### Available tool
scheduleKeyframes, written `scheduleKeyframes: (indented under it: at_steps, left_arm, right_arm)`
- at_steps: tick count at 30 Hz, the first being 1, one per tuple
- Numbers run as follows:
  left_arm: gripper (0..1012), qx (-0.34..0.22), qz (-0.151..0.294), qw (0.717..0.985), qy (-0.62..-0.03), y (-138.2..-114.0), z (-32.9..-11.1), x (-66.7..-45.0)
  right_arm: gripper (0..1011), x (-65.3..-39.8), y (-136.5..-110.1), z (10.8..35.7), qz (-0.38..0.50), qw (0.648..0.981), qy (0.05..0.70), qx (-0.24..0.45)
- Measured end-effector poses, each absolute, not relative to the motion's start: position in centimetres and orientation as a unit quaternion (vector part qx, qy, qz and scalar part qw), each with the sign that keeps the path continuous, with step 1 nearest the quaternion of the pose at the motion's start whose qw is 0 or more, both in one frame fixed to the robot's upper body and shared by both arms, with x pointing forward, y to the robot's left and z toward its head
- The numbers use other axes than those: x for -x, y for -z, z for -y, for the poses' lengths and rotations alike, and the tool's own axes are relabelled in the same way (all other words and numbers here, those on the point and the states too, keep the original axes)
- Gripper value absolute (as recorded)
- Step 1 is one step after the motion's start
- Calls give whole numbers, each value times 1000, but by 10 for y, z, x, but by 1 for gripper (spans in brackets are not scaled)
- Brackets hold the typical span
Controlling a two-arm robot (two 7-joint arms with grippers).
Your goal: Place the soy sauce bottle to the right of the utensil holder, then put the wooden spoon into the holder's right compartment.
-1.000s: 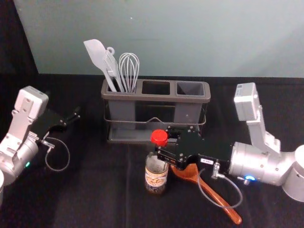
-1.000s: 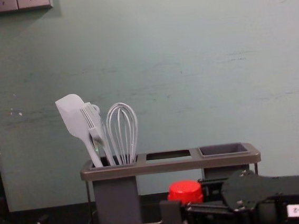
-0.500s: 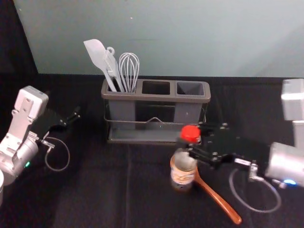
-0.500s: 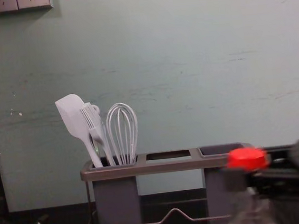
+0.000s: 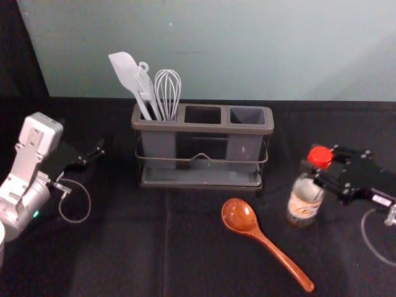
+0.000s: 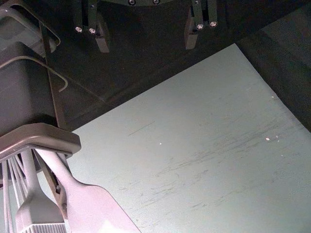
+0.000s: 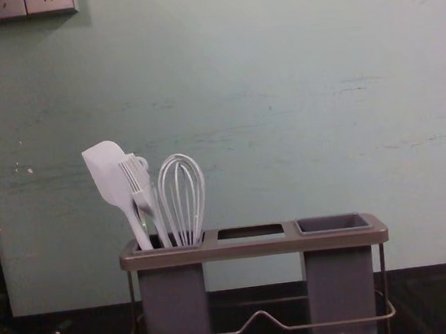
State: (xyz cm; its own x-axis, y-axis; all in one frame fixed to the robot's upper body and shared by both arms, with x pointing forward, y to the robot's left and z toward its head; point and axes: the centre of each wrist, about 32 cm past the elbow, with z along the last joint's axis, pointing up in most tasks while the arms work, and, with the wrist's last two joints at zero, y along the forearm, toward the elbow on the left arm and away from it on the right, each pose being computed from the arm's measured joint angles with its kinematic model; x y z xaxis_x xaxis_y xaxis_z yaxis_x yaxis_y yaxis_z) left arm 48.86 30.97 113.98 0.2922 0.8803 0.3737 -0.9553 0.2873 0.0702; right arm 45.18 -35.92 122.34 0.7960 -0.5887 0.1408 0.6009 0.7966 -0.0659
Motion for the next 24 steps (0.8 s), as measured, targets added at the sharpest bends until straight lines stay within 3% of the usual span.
scheduleKeyframes:
  at_steps: [9, 24]
  left_arm:
    - [1005, -141, 132, 791, -580, -1140, -310, -489]
    - [1005, -142, 132, 791, -580, -1140, -310, -489]
  right_arm:
    - [382, -471, -1220, 373, 72, 930, 356, 62]
    - [382, -516, -1214, 363, 41, 926, 373, 47]
